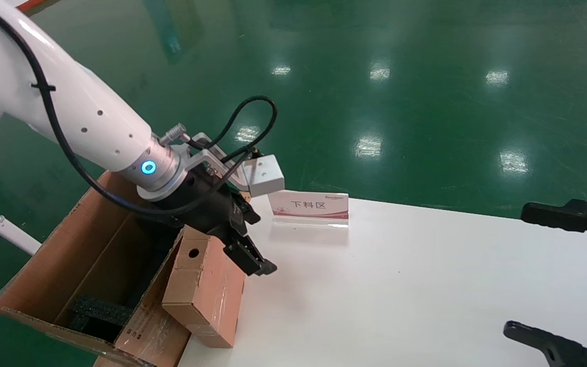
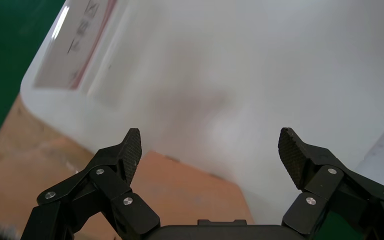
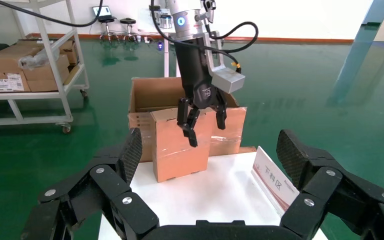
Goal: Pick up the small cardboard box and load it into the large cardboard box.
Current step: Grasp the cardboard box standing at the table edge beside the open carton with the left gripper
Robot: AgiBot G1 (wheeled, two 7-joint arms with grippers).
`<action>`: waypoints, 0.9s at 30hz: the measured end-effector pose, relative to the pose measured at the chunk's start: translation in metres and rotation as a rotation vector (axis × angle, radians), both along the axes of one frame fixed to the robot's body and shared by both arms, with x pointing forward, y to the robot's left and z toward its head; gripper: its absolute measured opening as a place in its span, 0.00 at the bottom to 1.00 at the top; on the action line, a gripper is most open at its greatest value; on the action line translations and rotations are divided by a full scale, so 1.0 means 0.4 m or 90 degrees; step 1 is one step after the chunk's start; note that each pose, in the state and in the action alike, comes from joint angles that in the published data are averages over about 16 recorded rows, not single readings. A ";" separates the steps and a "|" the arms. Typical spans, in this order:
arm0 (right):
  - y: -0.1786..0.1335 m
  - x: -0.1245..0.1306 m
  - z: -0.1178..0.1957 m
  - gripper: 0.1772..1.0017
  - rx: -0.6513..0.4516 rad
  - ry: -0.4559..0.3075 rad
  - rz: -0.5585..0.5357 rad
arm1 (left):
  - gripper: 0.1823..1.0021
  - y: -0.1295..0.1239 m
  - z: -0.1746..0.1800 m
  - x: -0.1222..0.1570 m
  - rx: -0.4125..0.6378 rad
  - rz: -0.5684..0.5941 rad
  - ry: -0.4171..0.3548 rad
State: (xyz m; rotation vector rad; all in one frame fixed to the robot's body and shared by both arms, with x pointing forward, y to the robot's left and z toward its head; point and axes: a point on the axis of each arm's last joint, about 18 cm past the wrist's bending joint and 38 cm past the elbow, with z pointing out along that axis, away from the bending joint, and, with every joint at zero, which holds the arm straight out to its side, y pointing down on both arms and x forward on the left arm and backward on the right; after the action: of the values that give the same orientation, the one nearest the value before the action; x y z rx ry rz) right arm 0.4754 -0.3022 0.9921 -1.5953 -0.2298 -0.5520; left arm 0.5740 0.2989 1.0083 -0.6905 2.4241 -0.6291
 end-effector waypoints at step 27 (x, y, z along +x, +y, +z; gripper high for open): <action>0.000 0.000 0.000 1.00 0.000 0.000 0.000 | 1.00 0.051 0.050 -0.023 0.041 0.259 0.062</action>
State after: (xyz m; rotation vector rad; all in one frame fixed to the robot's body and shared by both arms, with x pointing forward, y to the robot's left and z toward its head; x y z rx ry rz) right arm 0.4754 -0.3022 0.9921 -1.5953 -0.2298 -0.5520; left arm 0.5647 0.3192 1.0282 -1.1691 2.2784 -0.3567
